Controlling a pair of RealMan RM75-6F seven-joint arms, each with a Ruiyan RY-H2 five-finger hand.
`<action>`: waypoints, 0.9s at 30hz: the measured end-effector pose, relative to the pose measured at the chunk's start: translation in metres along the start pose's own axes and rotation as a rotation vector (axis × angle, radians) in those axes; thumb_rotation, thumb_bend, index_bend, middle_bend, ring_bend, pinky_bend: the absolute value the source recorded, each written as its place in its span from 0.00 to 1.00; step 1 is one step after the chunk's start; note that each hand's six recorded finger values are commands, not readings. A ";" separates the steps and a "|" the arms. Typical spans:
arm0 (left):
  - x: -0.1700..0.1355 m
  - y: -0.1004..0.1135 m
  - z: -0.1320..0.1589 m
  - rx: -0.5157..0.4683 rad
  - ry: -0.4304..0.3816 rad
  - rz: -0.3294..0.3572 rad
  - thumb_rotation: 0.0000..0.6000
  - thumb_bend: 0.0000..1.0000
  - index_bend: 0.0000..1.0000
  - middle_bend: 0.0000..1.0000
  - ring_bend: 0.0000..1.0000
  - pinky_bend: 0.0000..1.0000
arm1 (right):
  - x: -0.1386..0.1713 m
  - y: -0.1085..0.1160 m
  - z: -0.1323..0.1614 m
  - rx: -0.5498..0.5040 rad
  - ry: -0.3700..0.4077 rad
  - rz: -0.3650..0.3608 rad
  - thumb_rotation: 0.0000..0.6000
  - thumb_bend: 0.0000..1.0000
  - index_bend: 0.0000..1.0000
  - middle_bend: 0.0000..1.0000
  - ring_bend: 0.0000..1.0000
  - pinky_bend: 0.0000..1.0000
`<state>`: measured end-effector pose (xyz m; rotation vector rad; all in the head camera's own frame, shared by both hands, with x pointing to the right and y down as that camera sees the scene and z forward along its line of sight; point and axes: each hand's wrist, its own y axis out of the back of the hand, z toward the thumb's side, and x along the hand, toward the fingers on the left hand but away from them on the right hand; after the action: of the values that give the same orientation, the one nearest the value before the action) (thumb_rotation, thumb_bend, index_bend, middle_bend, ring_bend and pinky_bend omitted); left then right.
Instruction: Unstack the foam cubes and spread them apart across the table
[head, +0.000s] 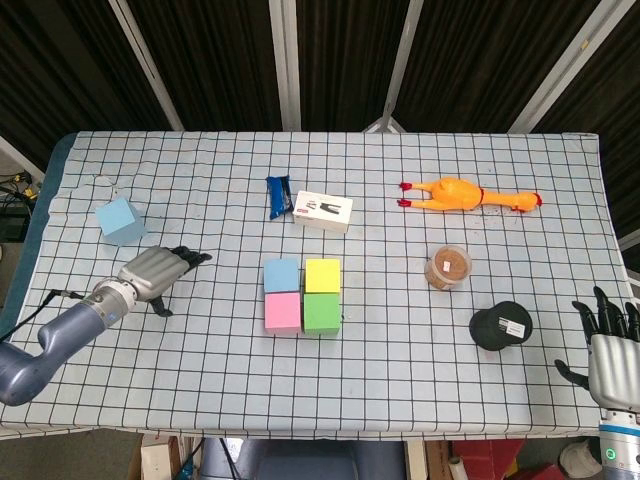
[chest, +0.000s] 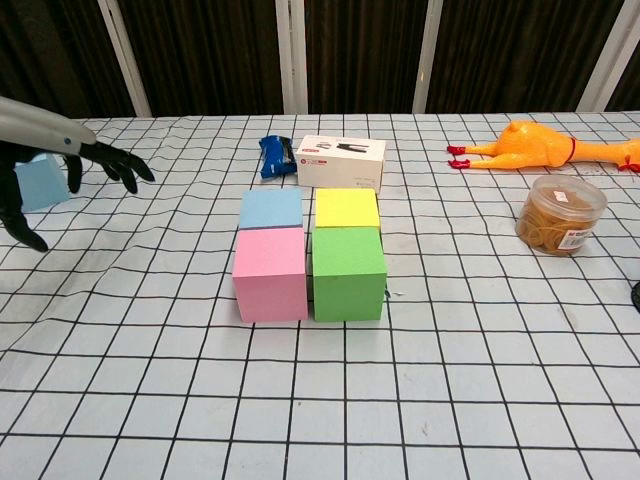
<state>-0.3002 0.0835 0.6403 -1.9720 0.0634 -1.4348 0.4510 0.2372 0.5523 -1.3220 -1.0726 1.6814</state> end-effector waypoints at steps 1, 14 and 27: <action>0.004 -0.002 0.009 -0.004 -0.019 -0.010 1.00 0.00 0.01 0.12 0.12 0.28 | 0.000 0.000 0.000 -0.001 0.000 0.000 1.00 0.00 0.21 0.02 0.14 0.02; 0.033 -0.012 0.088 -0.002 -0.176 -0.050 1.00 0.00 0.01 0.14 0.12 0.30 | 0.001 0.001 -0.001 -0.002 -0.001 -0.005 1.00 0.00 0.21 0.02 0.14 0.02; 0.062 -0.004 0.120 0.019 -0.184 0.021 1.00 0.00 0.02 0.16 0.13 0.31 | -0.001 0.001 -0.003 -0.007 -0.004 0.002 1.00 0.00 0.21 0.02 0.14 0.02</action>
<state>-0.1746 0.1203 0.6750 -2.0730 -0.0118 -1.2302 0.4541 0.2370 0.5515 -1.3255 -1.0808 1.6835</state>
